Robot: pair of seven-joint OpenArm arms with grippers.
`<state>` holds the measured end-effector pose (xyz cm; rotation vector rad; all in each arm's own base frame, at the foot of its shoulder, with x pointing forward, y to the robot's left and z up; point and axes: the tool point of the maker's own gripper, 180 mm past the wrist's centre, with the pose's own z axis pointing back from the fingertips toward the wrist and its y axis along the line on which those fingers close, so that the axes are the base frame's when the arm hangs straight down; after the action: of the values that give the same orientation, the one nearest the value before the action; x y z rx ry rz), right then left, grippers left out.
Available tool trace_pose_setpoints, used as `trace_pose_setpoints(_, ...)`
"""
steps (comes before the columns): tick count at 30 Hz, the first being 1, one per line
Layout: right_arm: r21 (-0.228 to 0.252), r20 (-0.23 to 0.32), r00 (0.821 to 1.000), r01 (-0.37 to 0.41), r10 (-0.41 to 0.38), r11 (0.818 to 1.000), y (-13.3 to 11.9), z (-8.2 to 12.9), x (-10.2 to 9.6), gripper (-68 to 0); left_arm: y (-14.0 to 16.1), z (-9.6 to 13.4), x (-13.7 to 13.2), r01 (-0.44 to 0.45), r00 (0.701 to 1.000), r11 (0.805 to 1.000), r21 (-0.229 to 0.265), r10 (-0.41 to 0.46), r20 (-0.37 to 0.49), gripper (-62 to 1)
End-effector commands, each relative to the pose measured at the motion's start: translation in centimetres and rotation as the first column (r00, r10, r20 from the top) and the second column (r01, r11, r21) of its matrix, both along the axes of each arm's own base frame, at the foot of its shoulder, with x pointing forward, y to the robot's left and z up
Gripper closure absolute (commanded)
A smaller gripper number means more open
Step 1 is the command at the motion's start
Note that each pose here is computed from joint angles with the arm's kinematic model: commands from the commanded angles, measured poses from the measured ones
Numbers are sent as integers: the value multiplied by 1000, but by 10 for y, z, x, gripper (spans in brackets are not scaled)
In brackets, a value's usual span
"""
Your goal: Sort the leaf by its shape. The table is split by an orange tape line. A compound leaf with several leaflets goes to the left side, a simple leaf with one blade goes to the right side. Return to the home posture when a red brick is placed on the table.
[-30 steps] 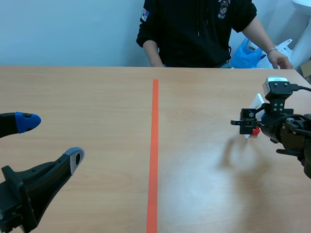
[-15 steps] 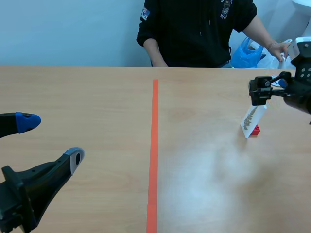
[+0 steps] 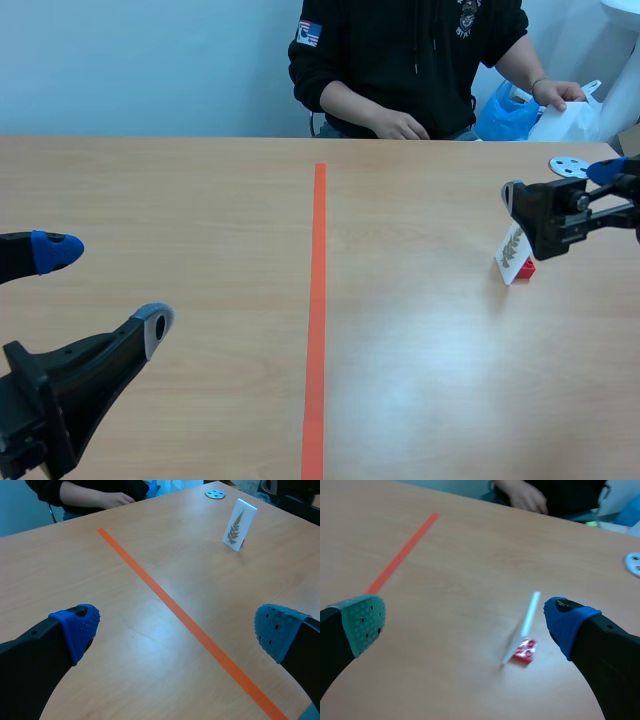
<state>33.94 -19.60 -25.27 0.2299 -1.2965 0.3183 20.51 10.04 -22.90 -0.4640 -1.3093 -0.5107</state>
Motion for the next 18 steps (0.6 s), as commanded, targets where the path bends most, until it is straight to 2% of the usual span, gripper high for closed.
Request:
trace_pose_setpoints(1,22,21,1000,-18,18,1000,5,10,-9,-679,-5,11,1,8,1000,1000,-26,-7,29,-623)
trace_pose_setpoints(6,42,-2,994,-108,108,993,37,15,-55,-679,-5,11,0,8,1000,1000,-26,-7,29,-623)
trace_pose_setpoints(10,60,-15,991,-134,135,989,54,24,-86,-679,-5,11,0,8,1000,1000,-26,-7,29,-623)
trace_pose_setpoints(14,74,-25,991,-132,135,988,61,32,-106,-679,-5,11,0,8,1000,1000,-26,-7,29,-623)
trace_pose_setpoints(18,84,-55,990,-123,128,989,63,30,-119,-679,-5,11,0,8,1000,1000,-26,-7,29,-623)
